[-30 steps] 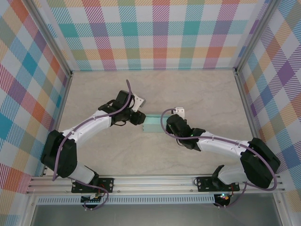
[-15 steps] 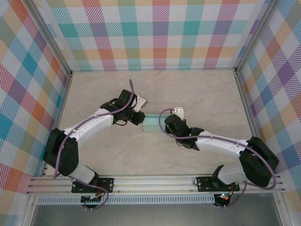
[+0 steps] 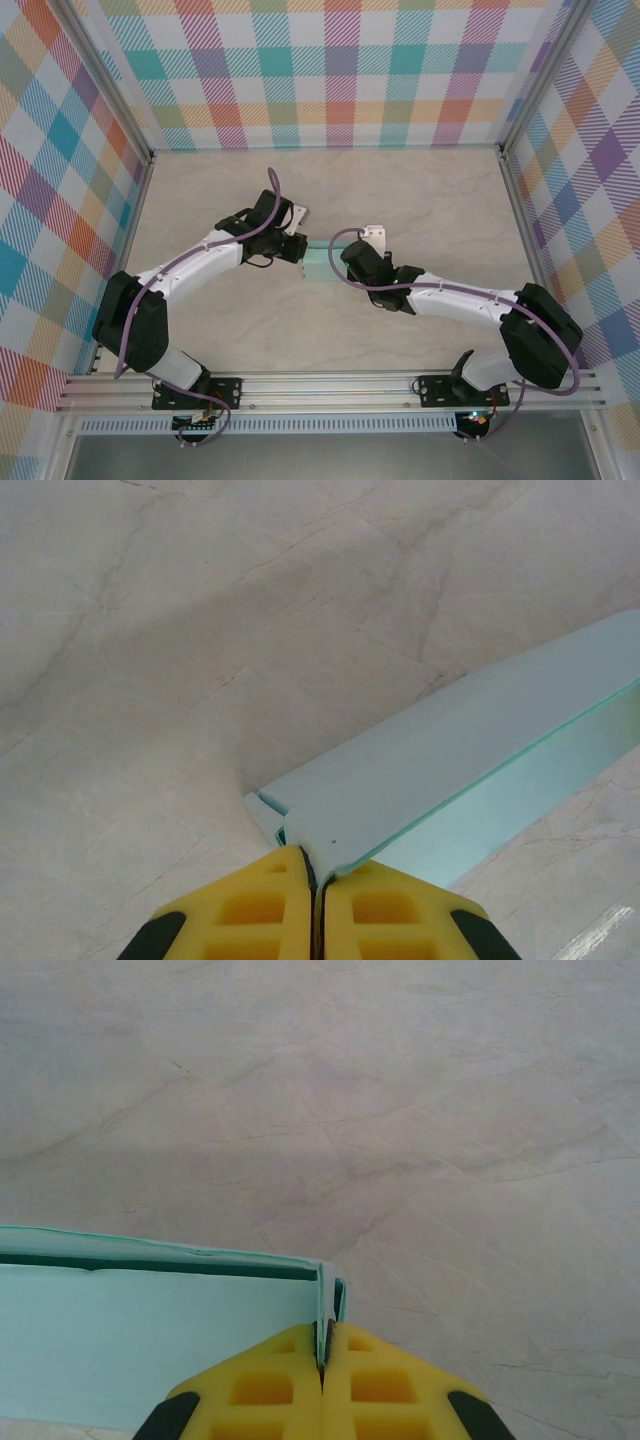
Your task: Fold the paper box
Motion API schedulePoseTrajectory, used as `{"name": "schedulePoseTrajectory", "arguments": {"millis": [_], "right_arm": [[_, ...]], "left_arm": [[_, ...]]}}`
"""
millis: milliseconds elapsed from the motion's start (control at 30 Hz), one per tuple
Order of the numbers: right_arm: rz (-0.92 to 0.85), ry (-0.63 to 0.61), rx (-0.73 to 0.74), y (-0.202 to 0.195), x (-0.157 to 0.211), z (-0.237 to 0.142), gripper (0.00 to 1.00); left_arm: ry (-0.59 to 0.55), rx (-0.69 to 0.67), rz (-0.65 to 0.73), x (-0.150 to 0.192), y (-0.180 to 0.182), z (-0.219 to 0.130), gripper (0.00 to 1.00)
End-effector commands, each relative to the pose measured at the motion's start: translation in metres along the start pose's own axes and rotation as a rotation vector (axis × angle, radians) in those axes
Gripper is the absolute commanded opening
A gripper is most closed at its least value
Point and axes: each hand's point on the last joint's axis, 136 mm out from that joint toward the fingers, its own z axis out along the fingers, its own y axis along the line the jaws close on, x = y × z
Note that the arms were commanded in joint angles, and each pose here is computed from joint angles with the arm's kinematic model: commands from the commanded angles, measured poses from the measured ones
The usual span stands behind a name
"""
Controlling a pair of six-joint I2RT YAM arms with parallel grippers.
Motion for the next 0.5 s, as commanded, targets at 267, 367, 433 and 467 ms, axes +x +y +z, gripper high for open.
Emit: {"name": "schedulePoseTrajectory", "arguments": {"millis": [267,367,433,467], "right_arm": [[-0.091,0.16,0.02,-0.002,0.048,0.004,0.0],[-0.092,0.156,0.022,-0.003,0.047,0.003,0.0],[-0.092,0.154,0.022,-0.003,0.047,0.003,0.0],[-0.09,0.154,0.024,-0.003,0.047,0.003,0.0]], "left_arm": [[-0.011,0.157,-0.174,-0.01,-0.036,0.007,0.11],[0.003,0.148,-0.209,-0.004,-0.033,0.011,0.11],[0.018,0.134,-0.23,0.002,-0.03,0.015,0.11],[0.022,0.132,-0.242,0.005,-0.029,0.017,0.11]]}}
